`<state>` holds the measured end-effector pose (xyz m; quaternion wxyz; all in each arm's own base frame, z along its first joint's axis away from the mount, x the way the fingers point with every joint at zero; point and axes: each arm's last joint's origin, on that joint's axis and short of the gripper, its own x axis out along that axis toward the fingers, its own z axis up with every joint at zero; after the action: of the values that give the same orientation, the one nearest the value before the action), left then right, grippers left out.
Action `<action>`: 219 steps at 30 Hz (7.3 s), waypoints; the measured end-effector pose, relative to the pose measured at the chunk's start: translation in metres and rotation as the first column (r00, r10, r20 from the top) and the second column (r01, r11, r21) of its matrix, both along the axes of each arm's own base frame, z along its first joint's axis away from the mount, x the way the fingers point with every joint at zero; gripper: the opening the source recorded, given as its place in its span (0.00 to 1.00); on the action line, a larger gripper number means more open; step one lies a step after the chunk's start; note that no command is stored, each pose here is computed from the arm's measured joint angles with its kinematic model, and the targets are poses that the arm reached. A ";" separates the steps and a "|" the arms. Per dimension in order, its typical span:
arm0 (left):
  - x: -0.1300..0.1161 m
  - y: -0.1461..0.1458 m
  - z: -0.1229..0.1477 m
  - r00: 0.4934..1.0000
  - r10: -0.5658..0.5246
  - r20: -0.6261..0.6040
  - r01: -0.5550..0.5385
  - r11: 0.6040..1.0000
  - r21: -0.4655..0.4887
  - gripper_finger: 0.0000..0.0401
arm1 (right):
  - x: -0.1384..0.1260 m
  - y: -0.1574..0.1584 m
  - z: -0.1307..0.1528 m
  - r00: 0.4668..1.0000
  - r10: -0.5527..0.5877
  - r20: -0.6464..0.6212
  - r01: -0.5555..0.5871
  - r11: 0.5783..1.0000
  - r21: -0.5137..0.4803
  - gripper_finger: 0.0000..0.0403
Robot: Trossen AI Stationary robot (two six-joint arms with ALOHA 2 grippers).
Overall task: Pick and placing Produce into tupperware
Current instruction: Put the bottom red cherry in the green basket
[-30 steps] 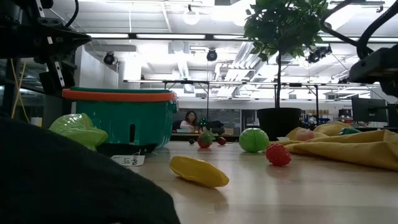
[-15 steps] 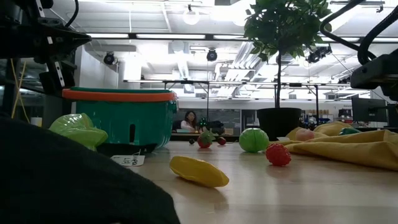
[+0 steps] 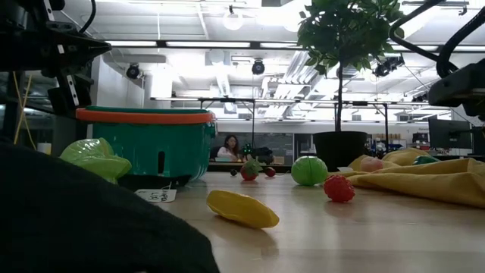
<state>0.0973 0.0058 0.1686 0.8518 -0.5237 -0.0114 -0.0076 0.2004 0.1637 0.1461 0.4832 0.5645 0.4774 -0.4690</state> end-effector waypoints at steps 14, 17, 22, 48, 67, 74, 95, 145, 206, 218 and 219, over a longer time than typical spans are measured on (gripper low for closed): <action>0.000 0.000 0.000 1.000 0.000 0.000 0.000 1.000 0.000 0.00 | -0.003 -0.010 0.035 0.980 -0.006 0.199 0.010 1.000 -0.019 0.26; 0.000 0.000 0.000 1.000 0.000 0.000 0.000 1.000 0.000 0.00 | -0.004 -0.013 0.043 0.965 0.010 0.262 0.001 0.999 -0.044 0.26; 0.000 0.000 0.000 1.000 0.000 0.000 0.000 1.000 0.000 0.00 | -0.003 -0.015 0.055 0.927 0.063 0.369 -0.033 0.996 -0.089 0.26; 0.000 0.000 0.000 1.000 -0.007 0.001 0.007 1.000 0.012 0.00 | 0.060 -0.056 0.088 0.613 0.412 0.674 -0.119 0.892 -0.436 0.26; 0.000 -0.002 0.003 0.997 -0.065 0.030 0.067 0.996 -0.064 0.00 | 0.084 -0.099 0.105 0.531 0.524 0.666 0.014 0.780 -0.625 0.26; 0.005 -0.001 0.001 0.998 -0.061 -0.005 0.061 0.997 -0.052 0.06 | 0.087 -0.108 0.106 0.534 0.516 0.670 0.042 0.775 -0.631 0.26; 0.054 0.003 0.033 0.991 -0.052 -0.125 0.076 0.979 0.190 0.24 | 0.093 -0.121 0.112 0.489 0.547 0.680 0.063 0.755 -0.652 0.26; 0.165 0.011 0.036 0.983 -0.106 -0.151 0.121 0.988 0.100 0.24 | 0.139 -0.130 0.093 0.412 0.623 0.665 0.029 0.720 -0.693 0.26; 0.189 0.010 0.037 0.977 -0.049 -0.210 0.044 0.999 -0.029 0.24 | 0.139 -0.129 0.092 0.408 0.653 0.638 -0.002 0.700 -0.714 0.26; 0.189 0.011 0.036 0.977 -0.021 -0.212 0.012 0.999 -0.044 0.24 | 0.139 -0.128 0.092 0.406 0.654 0.639 -0.003 0.700 -0.714 0.26; 0.189 0.011 0.036 0.977 -0.021 -0.212 0.012 0.999 -0.044 0.24 | 0.139 -0.128 0.092 0.406 0.654 0.639 -0.004 0.700 -0.714 0.26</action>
<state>0.2865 0.0163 0.2049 0.8367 -0.5395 0.0841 0.0417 0.3390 0.0356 0.2380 0.8958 0.4140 0.0947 -0.1313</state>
